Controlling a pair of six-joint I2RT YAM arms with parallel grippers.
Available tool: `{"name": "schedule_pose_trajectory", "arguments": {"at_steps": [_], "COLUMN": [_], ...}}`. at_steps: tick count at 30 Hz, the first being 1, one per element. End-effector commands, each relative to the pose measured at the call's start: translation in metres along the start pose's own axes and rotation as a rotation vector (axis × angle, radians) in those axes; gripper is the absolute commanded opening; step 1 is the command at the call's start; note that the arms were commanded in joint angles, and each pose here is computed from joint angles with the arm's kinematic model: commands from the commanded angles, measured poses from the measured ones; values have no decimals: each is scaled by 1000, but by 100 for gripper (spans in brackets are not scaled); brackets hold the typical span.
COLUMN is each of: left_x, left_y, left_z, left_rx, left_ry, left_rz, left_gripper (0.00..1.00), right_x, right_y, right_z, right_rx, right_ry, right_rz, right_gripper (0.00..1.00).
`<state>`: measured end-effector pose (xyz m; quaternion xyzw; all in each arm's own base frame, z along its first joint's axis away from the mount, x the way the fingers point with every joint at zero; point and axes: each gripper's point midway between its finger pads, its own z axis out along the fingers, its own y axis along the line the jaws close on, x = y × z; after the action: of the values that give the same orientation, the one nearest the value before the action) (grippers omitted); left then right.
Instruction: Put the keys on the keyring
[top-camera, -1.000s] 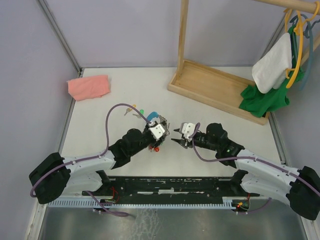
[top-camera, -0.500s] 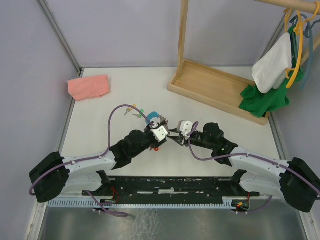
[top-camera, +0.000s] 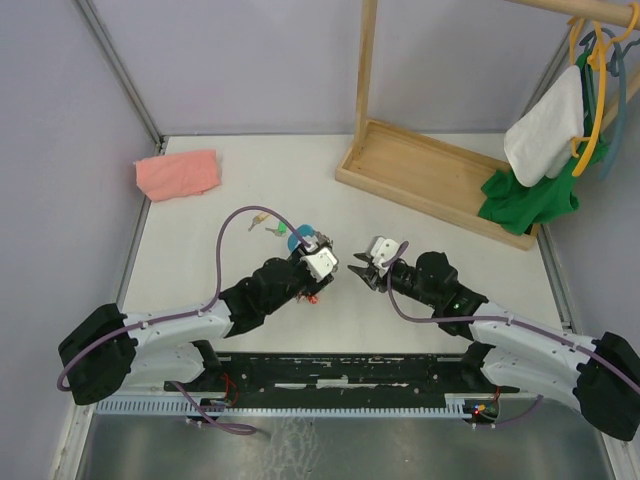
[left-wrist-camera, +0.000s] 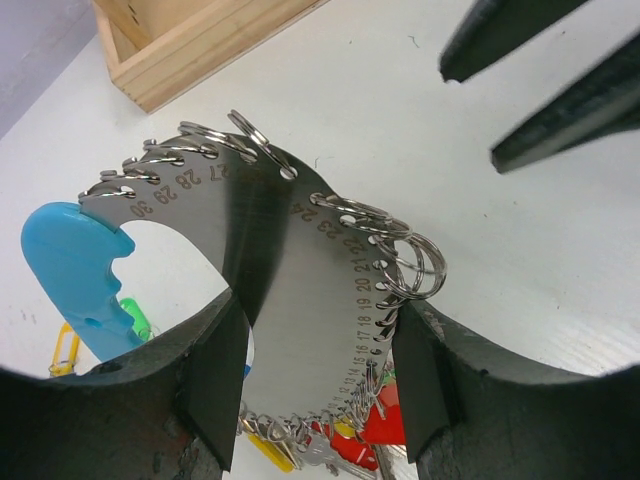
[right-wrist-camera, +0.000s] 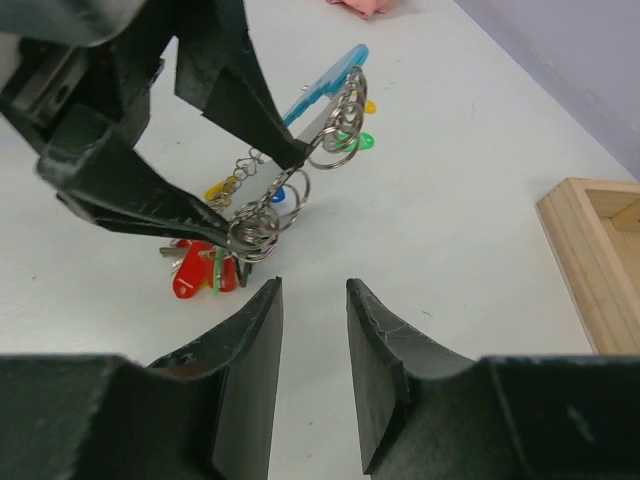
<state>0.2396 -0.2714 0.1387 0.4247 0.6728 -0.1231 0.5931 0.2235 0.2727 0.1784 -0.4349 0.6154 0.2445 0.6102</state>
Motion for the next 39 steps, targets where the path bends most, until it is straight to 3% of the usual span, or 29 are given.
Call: {"name": "schedule_pose_trajectory", "arguments": {"at_steps": [1,6,15,29,34,39], "left_x": [-38,-33,-25,-33,-33,-31], "left_y": [16,11,-2,-15,-20,-23], "left_z": [1,3,2,-2,-5,-6], "left_rx": [-72,-62,-10,63,89,100], "left_ry": [-64,15,78,58,54,57], "left_rz": [-124,-204,-258,-290,-300,-304], "left_gripper": [13,12,11,11,11,11], "right_x": [-13,-17,-22,-6,-4,-5], "right_y": [24,45,41,37,21,22], "right_z": [-6,-1,12,23,20,17], "right_rx": [-120,-246,-232,-201,-105,-115], "right_ry": [-68,-93,-148,-106,-87,-75], "right_rz": [25,30,21,40,42,40], "right_gripper": [41,36,30,36,30,18]}}
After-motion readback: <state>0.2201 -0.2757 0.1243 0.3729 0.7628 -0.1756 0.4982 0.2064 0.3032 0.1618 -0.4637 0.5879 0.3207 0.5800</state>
